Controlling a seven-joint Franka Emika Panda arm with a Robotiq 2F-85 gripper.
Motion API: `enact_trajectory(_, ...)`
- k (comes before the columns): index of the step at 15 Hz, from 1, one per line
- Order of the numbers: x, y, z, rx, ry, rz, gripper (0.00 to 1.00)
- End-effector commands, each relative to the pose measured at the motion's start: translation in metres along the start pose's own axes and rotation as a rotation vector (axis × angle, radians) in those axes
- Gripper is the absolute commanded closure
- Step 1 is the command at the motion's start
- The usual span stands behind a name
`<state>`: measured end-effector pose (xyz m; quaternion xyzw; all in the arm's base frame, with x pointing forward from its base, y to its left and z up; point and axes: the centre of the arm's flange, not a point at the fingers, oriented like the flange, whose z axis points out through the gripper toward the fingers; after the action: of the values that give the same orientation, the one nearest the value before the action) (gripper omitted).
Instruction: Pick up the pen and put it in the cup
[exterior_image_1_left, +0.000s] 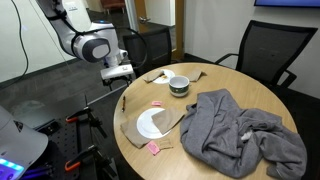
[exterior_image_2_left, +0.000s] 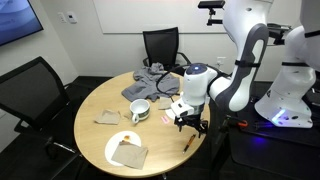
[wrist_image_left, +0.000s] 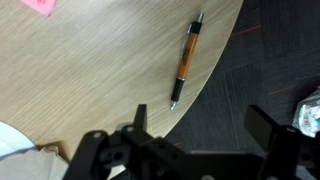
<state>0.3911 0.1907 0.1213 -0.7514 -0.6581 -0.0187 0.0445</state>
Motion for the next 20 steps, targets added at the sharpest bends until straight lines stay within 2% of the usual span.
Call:
enact_trajectory(1,-0.001,0.0,0.001,0.002,-0.001,0.001,0.0)
enact_trajectory(12,0.003,-0.006,0.006,-0.051,-0.052,0.023,0.0)
enact_trajectory(20,0.005,-0.006,0.023,-0.044,-0.033,0.043,0.0)
